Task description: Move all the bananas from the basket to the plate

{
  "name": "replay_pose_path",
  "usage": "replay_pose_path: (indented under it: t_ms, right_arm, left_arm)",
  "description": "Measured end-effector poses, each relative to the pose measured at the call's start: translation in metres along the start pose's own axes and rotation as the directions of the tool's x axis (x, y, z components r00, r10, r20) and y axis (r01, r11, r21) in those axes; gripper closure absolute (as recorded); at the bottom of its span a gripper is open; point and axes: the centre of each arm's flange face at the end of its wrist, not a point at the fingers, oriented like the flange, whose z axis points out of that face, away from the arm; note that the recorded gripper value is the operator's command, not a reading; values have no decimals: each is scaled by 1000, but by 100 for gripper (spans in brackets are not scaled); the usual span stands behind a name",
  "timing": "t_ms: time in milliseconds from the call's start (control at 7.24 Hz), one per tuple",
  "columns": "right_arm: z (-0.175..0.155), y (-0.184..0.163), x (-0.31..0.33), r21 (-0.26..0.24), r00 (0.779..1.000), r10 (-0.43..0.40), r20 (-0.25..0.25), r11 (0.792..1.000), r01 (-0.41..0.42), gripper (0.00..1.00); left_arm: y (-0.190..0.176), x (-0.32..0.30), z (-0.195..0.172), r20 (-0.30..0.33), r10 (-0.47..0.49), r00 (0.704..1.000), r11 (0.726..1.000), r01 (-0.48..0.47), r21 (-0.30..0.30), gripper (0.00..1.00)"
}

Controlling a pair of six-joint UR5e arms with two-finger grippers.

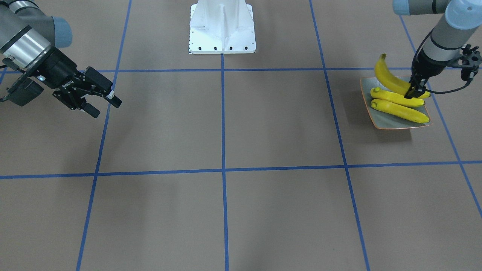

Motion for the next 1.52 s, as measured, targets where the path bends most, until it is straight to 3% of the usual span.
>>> replay_pose_path:
  t_ms: [276,552,1105,1519]
  right_arm:
    - [-2,1,3,0,1000,2,-3,1000,-2,0]
    - [-3,3,7,-2,1000,2,-9,1000,-2,0]
    - [-11,9,15,-1,1000,1,-5,1000,-1,0]
    - [-12,9,16,1,1000,0,-5,1000,0,0]
  left_arm:
    - [-33,6,25,29,-49,998,997,48,57,100]
    - [-43,7,34,38,-85,996,993,82,85,100]
    - [-37,3,29,27,-149,988,986,146,81,100]
    - [-33,-26,33,65,-163,985,984,158,78,100]
